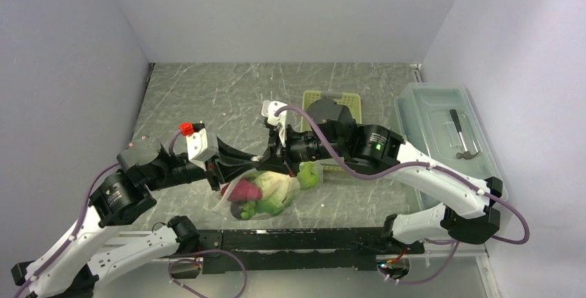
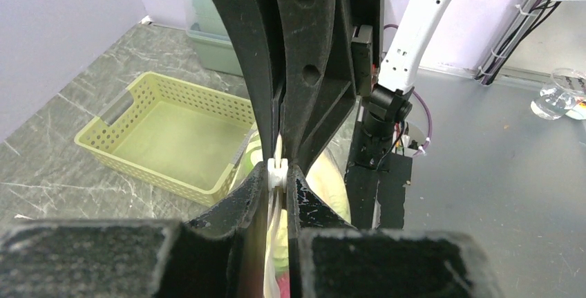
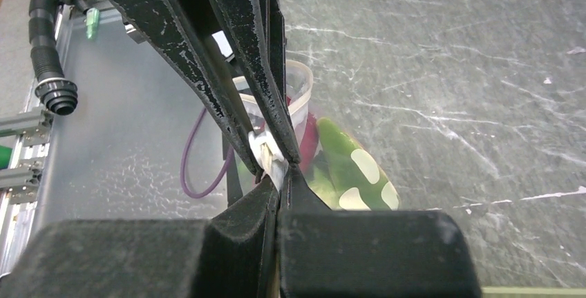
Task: Place the food in the zip-top bag and seal the zipper
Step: Zip the zipper food storage bag at the center of the board.
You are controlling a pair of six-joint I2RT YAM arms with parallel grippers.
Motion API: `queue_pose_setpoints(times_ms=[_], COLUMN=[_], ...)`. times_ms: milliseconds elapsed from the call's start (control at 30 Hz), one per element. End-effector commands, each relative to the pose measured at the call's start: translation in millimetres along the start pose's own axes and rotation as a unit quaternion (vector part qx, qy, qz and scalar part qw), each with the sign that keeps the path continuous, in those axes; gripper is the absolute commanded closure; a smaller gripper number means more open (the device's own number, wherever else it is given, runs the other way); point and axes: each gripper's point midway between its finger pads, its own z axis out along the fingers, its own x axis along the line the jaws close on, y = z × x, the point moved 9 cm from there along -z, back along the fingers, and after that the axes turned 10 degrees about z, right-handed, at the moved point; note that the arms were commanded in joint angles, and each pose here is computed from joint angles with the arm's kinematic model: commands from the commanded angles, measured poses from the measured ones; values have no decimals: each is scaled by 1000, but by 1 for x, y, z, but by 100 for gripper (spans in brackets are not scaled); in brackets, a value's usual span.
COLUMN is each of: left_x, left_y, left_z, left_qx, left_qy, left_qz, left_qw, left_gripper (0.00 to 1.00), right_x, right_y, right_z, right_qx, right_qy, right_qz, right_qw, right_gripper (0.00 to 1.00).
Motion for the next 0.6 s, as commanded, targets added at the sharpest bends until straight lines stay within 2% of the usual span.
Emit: queue_pose_setpoints(times_ms=[0,567], left_x=[-1,-5], left_y=[-3,-10], left_z=[-4,-6], left_qx=[3,11], left_qy=[8,1], left_qz=[-4,-16], left_qw=[1000,1000], left_gripper=[100,100], right_x=[19,19], right_y=[46,63], right_z=[-47,-103], right_qx=[-122,-218], right_qy=[-18,-129], right_qz=[-47,-71], right_qw=[991,965], right_gripper=[100,100])
